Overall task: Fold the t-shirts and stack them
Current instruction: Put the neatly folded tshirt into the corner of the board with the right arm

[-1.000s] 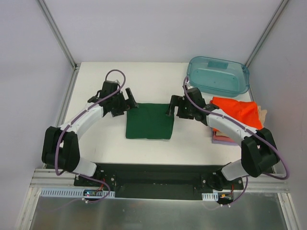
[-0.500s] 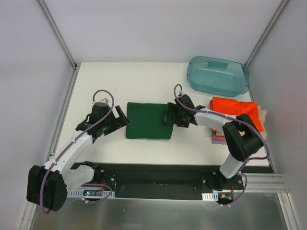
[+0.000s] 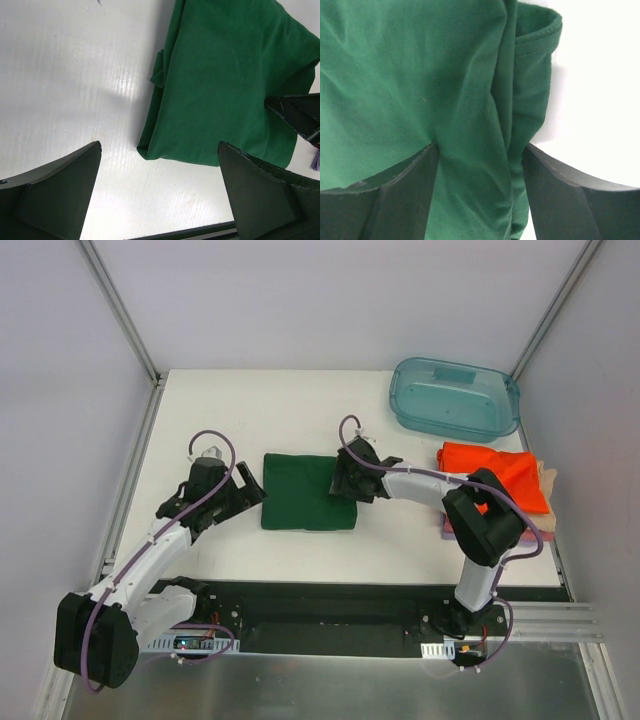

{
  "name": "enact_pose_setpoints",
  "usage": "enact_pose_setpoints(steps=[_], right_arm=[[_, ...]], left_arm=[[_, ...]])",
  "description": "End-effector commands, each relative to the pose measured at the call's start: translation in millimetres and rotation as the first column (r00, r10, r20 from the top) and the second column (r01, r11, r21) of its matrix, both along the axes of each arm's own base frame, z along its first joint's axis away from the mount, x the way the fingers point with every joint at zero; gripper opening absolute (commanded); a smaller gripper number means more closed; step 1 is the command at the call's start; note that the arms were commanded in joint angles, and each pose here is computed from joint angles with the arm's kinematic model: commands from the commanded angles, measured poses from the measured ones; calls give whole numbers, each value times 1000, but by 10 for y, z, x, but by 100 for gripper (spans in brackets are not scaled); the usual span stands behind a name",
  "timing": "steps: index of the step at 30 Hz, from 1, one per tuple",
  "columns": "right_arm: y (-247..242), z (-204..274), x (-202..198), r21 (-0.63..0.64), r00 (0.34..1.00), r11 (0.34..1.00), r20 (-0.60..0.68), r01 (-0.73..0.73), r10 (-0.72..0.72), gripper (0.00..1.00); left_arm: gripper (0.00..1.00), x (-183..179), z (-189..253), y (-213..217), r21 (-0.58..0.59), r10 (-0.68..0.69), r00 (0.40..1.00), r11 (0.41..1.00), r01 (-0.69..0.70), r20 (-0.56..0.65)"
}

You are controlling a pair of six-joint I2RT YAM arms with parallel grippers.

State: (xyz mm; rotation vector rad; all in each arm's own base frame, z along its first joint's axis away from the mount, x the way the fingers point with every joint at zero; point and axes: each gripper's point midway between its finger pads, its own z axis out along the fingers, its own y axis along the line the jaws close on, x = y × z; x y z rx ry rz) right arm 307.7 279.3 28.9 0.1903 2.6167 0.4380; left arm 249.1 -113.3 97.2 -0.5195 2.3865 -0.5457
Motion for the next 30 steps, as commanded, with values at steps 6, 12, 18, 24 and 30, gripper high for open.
enact_pose_setpoints(steps=[6,12,18,24,30], right_arm=[[-150,-238,-183,-261,999,965,-37,-42,33,23],[-361,131,-58,-402,981,903,51,-149,185,1],[-913,730,38,-642,946,756,150,-129,288,0],[-1372,1165,15,-804,903,574,117,-159,414,0],[-1826,1586,1,-909,920,407,80,-90,383,0]], left_arm=[[99,-55,-1,101,24,47,999,999,-47,4],[99,-61,33,182,38,87,996,995,-88,29],[99,-69,46,258,55,123,992,991,-125,42],[99,-71,58,300,64,139,989,988,-143,53],[99,-77,55,331,79,146,988,985,-150,52]])
